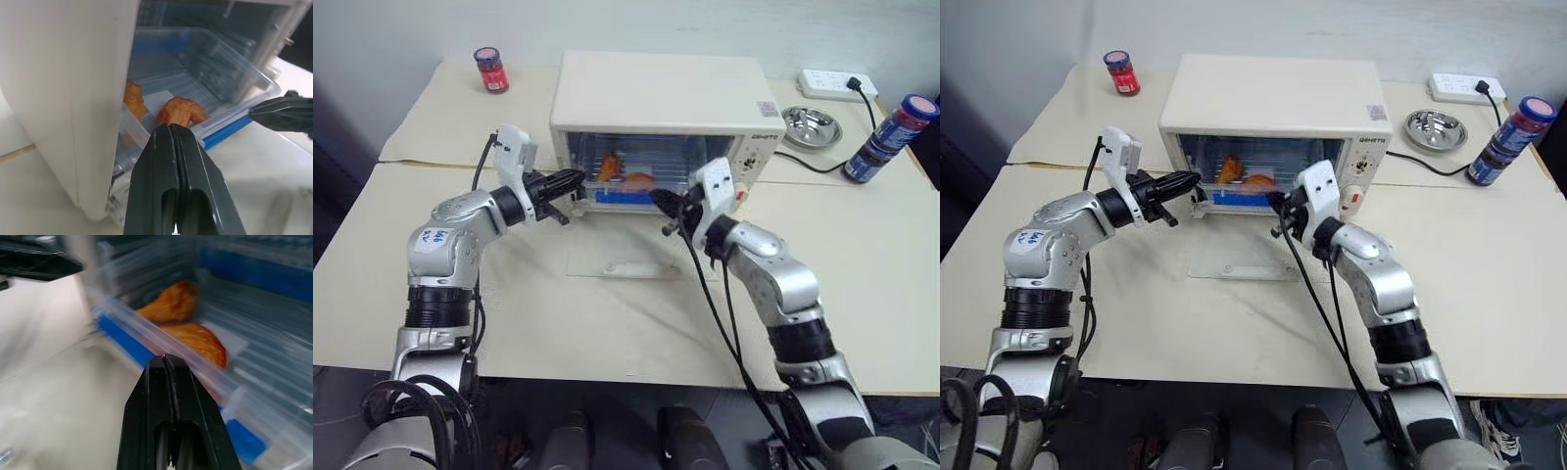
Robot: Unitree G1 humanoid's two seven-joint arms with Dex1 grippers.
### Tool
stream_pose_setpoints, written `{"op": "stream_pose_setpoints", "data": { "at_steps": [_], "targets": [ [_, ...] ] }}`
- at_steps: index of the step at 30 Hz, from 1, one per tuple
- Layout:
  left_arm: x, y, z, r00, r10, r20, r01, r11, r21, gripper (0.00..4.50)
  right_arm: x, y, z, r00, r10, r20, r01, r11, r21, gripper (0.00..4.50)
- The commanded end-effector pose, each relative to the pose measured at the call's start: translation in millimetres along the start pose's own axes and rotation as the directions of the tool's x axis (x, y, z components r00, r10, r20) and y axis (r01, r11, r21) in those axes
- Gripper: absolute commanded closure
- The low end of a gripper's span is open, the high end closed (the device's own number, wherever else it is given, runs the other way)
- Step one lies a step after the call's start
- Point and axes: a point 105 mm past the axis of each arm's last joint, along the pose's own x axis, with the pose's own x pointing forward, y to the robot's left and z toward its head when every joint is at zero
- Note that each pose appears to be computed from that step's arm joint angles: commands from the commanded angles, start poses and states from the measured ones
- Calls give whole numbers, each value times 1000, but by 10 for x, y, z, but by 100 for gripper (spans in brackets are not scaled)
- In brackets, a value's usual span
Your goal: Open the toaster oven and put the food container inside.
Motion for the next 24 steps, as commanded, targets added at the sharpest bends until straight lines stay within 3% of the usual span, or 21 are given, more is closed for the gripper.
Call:
{"op": "stream_pose_setpoints", "data": {
  "at_steps": [1,11,18,21,24],
  "targets": [
    [-65,-31,235,998,2,70,-4,1000,29,450,15,-109,150,996,-54,70,58,997,-50,448],
    [-384,-272,367,985,-148,89,148,989,11,450,-29,-100,165,996,-27,85,26,1000,3,448],
    [-752,-379,560,969,-237,72,237,971,15,450,-368,4,249,995,75,69,-78,996,45,448],
    [-978,-459,631,951,-308,24,308,951,27,395,-716,109,241,984,175,11,-176,984,42,450],
    [-1164,-569,645,924,-374,-77,380,923,68,304,-1082,233,160,960,266,-86,-264,964,36,450]
  ]
}}
